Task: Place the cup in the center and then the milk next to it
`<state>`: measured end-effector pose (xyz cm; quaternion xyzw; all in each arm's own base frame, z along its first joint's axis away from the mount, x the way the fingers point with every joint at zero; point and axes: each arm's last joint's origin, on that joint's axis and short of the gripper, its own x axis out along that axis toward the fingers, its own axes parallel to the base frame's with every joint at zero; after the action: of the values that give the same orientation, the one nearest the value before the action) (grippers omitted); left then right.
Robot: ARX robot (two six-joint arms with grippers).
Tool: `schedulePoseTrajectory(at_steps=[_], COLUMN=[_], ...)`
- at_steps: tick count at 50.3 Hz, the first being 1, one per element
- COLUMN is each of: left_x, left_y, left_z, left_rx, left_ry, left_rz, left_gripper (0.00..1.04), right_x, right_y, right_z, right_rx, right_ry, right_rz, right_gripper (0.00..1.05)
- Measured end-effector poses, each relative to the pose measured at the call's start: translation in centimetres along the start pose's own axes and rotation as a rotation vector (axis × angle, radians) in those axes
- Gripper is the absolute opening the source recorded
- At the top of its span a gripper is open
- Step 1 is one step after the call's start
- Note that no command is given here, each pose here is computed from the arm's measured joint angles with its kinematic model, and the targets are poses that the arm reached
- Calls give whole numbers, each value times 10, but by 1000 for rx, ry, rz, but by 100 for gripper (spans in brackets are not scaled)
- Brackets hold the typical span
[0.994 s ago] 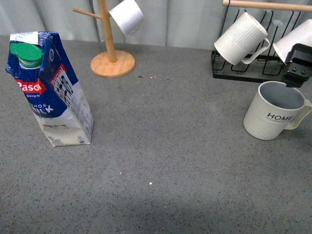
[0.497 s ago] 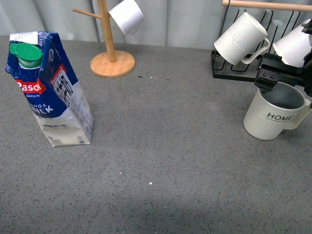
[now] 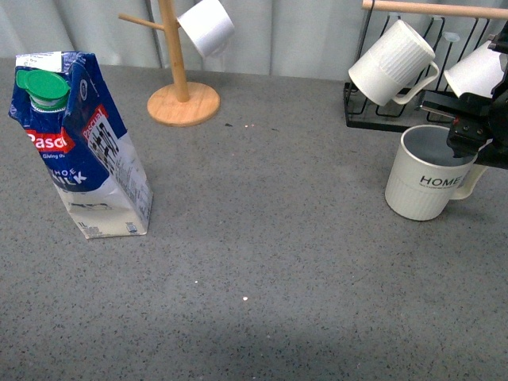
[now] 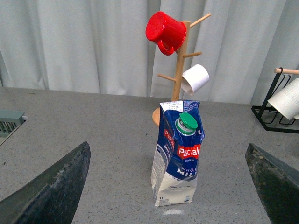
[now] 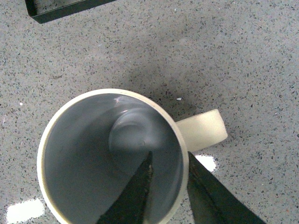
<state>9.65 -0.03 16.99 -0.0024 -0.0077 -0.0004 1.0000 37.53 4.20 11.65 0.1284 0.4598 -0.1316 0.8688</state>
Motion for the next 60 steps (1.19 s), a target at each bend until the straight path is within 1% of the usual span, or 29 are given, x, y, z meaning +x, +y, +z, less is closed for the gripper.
schedulePoseTrajectory(at_steps=[1,6,14,23,27,35,42,48,53,60], left_x=[0,0,0,0,0,0,0,0,0,0], left_y=[0,0,0,0,0,0,0,0,0,0], left_z=[0,0,0,0,0,0,0,0,0,0], left_rx=[0,0,0,0,0,0,0,0,0,0], left_ry=[0,0,0,0,0,0,0,0,0,0], left_rz=[0,0,0,0,0,0,0,0,0,0], left_gripper=[98,98,98,98,98,98,98,98,98,98], right_x=[0,0,-2,-16,-27,-35,-43,-38,-33,-30], right_y=[0,0,0,10,22,46,84,104,111,115], right_z=[0,0,0,2,-1,-9,-20,-38,-48,-55], right_rx=[0,0,0,4,2,-23,-67,-110,-130,-143], right_ry=[0,3,13,20,32,47,70,117,136,149], right_rz=[0,2,11,92,149,203,286,299,291,284], right_gripper=[18,1,1,1,1,1,1,1,1,1])
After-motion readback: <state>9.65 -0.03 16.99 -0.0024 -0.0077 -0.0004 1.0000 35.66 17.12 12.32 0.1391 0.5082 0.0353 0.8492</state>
